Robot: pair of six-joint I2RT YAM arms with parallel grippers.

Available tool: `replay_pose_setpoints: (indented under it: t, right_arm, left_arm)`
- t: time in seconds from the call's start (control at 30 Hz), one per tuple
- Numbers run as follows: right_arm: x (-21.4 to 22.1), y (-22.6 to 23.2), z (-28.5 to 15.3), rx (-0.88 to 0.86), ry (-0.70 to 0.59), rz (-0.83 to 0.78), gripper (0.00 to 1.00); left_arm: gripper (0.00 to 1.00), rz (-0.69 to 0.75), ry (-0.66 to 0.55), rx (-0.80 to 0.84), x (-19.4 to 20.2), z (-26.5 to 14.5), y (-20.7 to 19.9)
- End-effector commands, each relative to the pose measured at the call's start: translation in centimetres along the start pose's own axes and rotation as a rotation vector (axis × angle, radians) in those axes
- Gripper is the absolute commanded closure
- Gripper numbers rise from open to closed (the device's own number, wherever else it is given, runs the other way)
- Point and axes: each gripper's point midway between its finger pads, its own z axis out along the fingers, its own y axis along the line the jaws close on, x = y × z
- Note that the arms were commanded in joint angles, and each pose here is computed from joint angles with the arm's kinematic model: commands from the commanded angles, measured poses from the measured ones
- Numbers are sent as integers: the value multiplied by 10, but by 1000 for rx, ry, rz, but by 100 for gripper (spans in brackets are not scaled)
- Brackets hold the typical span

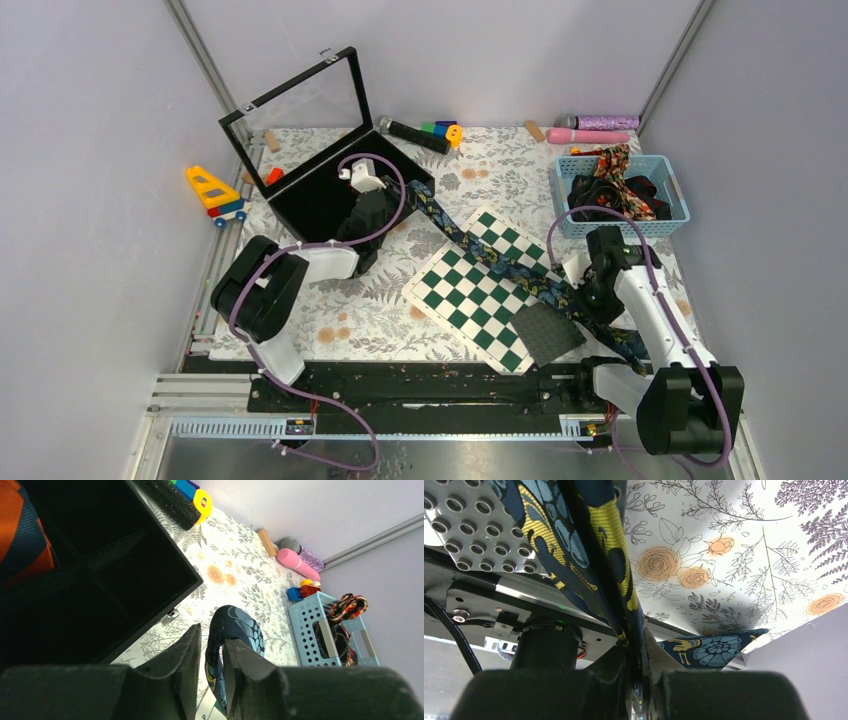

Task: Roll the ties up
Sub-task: Place the tie at the center of the board.

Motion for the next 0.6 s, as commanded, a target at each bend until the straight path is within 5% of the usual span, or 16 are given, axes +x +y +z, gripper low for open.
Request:
replay_pose_setpoints:
  t: [0.0, 0.23, 0.57]
  right_arm:
    - [-6, -4, -9, 0, -4, 20, 87]
    - [-23, -16, -10, 6, -6, 43, 74]
    - [-65, -39, -27, 13, -51, 113, 34]
  left_arm:
    - [76, 8, -40, -23, -4, 1, 7]
    - [73, 17, -32, -38, 2, 2, 11]
    - [62, 64, -44, -110, -1, -6, 24]
